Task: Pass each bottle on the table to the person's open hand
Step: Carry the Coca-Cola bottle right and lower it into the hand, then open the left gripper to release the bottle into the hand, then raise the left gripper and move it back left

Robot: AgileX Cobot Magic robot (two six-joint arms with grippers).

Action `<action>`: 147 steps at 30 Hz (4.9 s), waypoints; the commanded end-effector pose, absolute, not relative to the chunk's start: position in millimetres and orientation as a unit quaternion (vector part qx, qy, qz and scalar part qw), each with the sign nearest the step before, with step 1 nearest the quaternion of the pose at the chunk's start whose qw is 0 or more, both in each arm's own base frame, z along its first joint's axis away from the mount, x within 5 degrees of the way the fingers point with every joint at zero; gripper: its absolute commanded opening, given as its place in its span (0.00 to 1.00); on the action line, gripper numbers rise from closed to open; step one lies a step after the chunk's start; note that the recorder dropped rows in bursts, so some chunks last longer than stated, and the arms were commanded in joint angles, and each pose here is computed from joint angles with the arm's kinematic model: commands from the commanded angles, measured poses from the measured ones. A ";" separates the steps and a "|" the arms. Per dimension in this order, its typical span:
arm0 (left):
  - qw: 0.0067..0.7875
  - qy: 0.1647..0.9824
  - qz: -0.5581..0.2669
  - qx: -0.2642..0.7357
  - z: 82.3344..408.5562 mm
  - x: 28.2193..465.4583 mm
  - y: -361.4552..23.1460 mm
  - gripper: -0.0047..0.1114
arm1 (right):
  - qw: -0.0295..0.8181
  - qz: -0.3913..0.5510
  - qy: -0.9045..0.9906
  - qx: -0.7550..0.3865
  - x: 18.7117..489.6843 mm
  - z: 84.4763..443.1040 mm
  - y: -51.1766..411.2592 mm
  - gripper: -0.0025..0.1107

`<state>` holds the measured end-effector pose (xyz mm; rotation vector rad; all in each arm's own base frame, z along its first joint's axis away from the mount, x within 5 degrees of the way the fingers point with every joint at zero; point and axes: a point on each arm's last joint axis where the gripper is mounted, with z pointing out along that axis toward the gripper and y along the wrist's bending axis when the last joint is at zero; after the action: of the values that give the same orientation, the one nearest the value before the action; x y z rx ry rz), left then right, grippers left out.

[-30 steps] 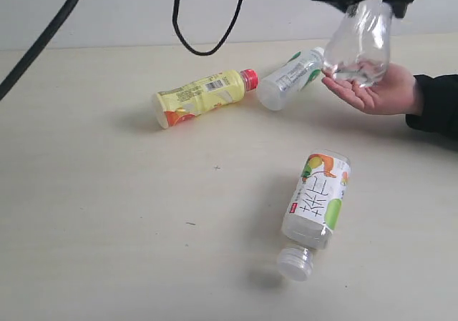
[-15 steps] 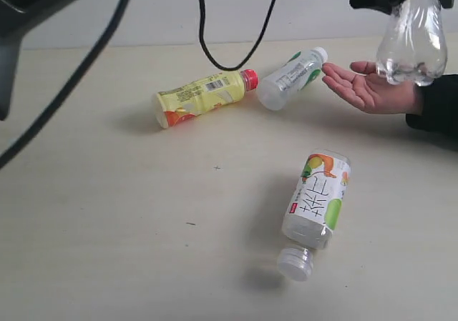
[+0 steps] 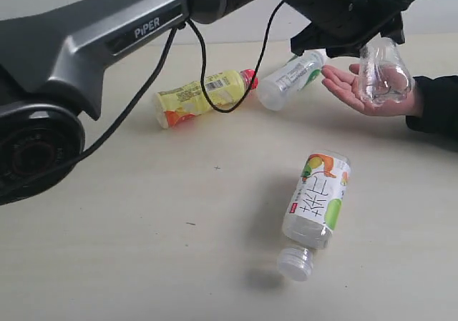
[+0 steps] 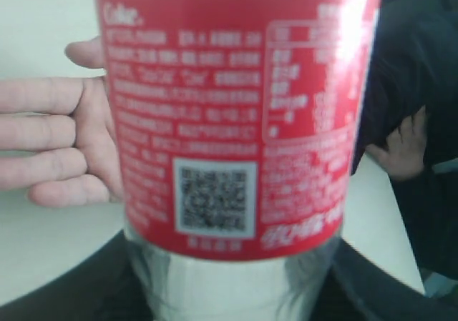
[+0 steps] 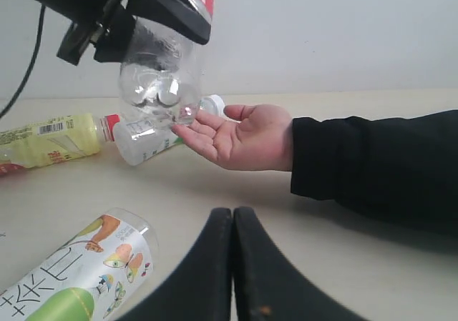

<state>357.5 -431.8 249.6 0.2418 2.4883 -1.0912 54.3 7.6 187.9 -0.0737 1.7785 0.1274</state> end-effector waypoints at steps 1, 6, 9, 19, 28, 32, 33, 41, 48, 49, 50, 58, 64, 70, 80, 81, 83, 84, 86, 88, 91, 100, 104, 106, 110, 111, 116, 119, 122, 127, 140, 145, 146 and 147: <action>0.190 0.878 -0.436 0.063 233.0 375.7 -429.1 0.04 | 0.631 0.053 0.773 -0.030 54.2 187.3 7.2 0.02; 0.139 0.850 -0.506 0.041 213.4 389.7 -426.4 0.04 | 0.631 0.053 0.773 -0.030 54.2 187.3 7.2 0.02; 0.126 0.835 -0.536 0.018 201.8 399.0 -424.1 0.04 | 0.631 0.053 0.773 -0.030 54.2 187.3 7.2 0.02; 0.140 0.833 -0.534 -0.014 181.9 411.1 -421.6 0.04 | 0.631 0.053 0.773 -0.030 54.2 187.3 7.2 0.02; 0.148 0.845 -0.513 -0.013 161.4 414.6 -421.3 0.04 | 0.631 0.053 0.773 -0.030 54.2 187.3 7.2 0.02; 0.152 0.848 -0.508 -0.009 160.6 414.9 -420.8 0.04 | 0.631 0.053 0.773 -0.030 54.2 187.3 7.2 0.02; 0.151 0.848 -0.508 -0.011 160.6 414.9 -420.8 0.04 | 0.631 0.053 0.773 -0.030 54.2 187.3 7.2 0.02; 0.147 0.849 -0.507 -0.008 160.2 414.0 -420.8 0.15 | 0.631 0.053 0.773 -0.030 54.2 187.3 7.2 0.02; 0.138 0.854 -0.502 0.002 158.8 411.9 -420.7 0.38 | 0.631 0.053 0.773 -0.030 54.2 187.3 7.2 0.02; 0.136 0.854 -0.502 0.003 158.6 411.4 -420.8 0.39 | 0.631 0.053 0.773 -0.030 54.2 187.3 7.2 0.02; 0.134 0.855 -0.501 0.004 158.5 411.1 -420.8 0.39 | 0.631 0.053 0.773 -0.030 54.2 187.3 7.2 0.02; 0.114 0.862 -0.492 0.038 155.9 405.1 -420.7 0.39 | 0.631 0.053 0.773 -0.030 54.2 187.3 7.2 0.02; 0.112 0.860 -0.497 0.035 156.7 405.0 -421.1 0.58 | 0.631 0.053 0.773 -0.030 54.2 187.3 7.2 0.02; 0.124 0.858 -0.495 0.052 156.9 405.3 -421.2 0.62 | 0.632 0.054 0.772 -0.030 54.2 187.6 7.3 0.02; 0.124 0.858 -0.496 0.052 157.1 405.2 -421.3 0.62 | 0.632 0.054 0.772 -0.030 54.2 187.6 7.3 0.02; 0.124 0.857 -0.497 0.051 157.2 405.5 -421.1 0.62 | 0.632 0.054 0.772 -0.030 54.2 187.6 7.3 0.02; 0.119 0.856 -0.501 0.049 159.8 405.2 -420.7 0.62 | 0.632 0.054 0.772 -0.030 54.2 187.6 7.3 0.02; 0.117 0.855 -0.503 0.051 162.7 404.4 -420.6 0.62 | 0.632 0.054 0.772 -0.030 54.2 187.6 7.3 0.02; 0.118 0.853 -0.505 0.060 171.5 402.6 -420.0 0.62 | 0.632 0.054 0.772 -0.030 54.2 187.6 7.3 0.02; 0.120 0.851 -0.507 0.071 181.4 400.7 -418.9 0.62 | 0.632 0.054 0.772 -0.030 54.2 187.6 7.3 0.02; 0.126 0.850 -0.504 0.091 197.2 399.3 -414.4 0.62 | 0.632 0.054 0.772 -0.030 54.2 187.6 7.3 0.02; 0.068 0.866 -0.462 0.180 246.7 396.3 -366.1 0.58 | 0.633 0.051 0.772 -0.031 54.3 187.6 7.1 0.02; 0.095 0.885 -0.388 0.239 268.1 390.8 -347.8 0.07 | 0.633 0.051 0.772 -0.031 54.3 187.6 7.1 0.02; 0.128 0.883 -0.364 0.268 283.4 388.9 -341.4 0.05 | 0.633 0.051 0.772 -0.031 54.3 187.6 7.1 0.02; 0.143 0.870 -0.337 0.332 302.4 366.1 -332.7 0.05 | 0.632 0.053 0.772 -0.031 54.3 187.6 7.2 0.02; 0.142 0.871 -0.327 0.339 303.0 362.3 -329.5 0.05 | 0.632 0.053 0.772 -0.031 54.3 187.6 7.2 0.02; 0.129 0.883 -0.265 0.365 301.4 344.0 -302.6 0.05 | 0.632 0.053 0.772 -0.031 54.3 187.6 7.2 0.02; 0.129 0.896 -0.223 0.362 293.4 336.0 -281.9 0.05 | 0.632 0.053 0.772 -0.031 54.3 187.6 7.2 0.02; 0.147 0.901 -0.183 0.364 287.5 333.8 -259.8 0.05 | 0.632 0.053 0.772 -0.031 54.3 187.6 7.2 0.02; 0.156 0.915 -0.132 0.349 284.2 342.6 -225.7 0.05 | 0.632 0.053 0.772 -0.031 54.3 187.6 7.2 0.02; 0.221 0.892 0.007 0.394 288.9 391.9 -197.8 0.05 | 0.632 0.053 0.772 -0.031 54.3 187.6 7.2 0.02; 0.214 0.883 0.012 0.417 275.5 427.0 -217.8 0.16 | 0.632 0.053 0.772 -0.031 54.3 187.6 7.2 0.02; 0.207 0.880 0.014 0.427 271.2 429.8 -219.2 0.21 | 0.632 0.053 0.772 -0.031 54.3 187.6 7.2 0.02; 0.195 0.870 0.014 0.453 264.1 433.3 -222.3 0.32 | 0.632 0.053 0.772 -0.031 54.3 187.6 7.2 0.02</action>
<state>429.3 -217.9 273.0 1.1809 2.4410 0.0426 54.4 7.6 188.1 -0.0747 1.7767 0.1258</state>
